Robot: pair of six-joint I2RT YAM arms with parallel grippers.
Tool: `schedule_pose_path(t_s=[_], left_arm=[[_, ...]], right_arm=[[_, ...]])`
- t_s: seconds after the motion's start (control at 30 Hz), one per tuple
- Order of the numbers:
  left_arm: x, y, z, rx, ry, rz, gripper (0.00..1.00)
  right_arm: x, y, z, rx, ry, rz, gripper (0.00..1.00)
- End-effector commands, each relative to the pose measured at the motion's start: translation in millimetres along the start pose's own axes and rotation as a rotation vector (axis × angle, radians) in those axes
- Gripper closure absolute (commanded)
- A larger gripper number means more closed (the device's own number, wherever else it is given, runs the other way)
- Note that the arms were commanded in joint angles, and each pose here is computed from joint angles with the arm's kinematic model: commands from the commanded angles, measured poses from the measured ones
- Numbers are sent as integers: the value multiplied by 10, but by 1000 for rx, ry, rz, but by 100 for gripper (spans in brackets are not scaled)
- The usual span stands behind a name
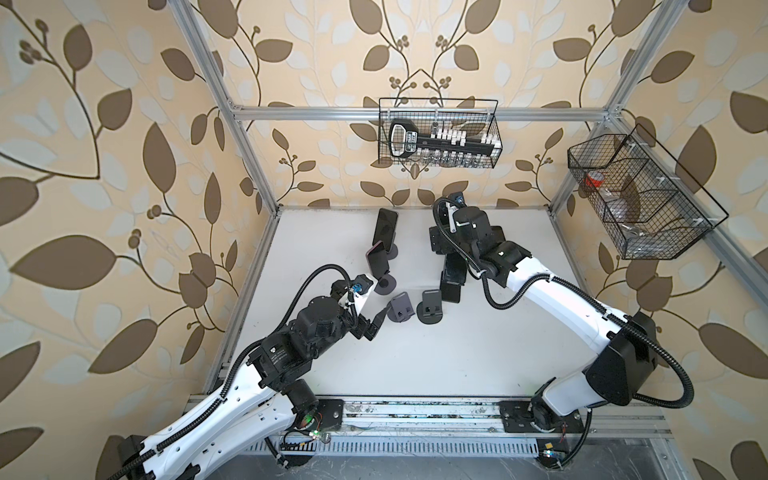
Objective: Remove the phone from the phone stand
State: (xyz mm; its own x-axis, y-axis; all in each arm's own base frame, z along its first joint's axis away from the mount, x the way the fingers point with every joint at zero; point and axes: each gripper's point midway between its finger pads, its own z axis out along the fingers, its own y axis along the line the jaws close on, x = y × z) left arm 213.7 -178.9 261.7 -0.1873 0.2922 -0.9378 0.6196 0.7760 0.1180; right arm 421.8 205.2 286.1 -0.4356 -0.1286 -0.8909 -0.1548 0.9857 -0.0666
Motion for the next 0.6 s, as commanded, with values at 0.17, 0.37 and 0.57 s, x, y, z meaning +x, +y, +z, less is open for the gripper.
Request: schedule_pose_path(t_s=[0.17,0.37,0.57], left_arm=[[-133,-183,1,101,-62,25,1],[-219,-405,-24,233,-73,64,1],[-214,-564,-29,325,-81,88,1]], right_arm=[[-14,-196,-47,100,-4,112,0],[51,-228,-63,118,26,168,0],[42,-276,-137,131,19,252,0]])
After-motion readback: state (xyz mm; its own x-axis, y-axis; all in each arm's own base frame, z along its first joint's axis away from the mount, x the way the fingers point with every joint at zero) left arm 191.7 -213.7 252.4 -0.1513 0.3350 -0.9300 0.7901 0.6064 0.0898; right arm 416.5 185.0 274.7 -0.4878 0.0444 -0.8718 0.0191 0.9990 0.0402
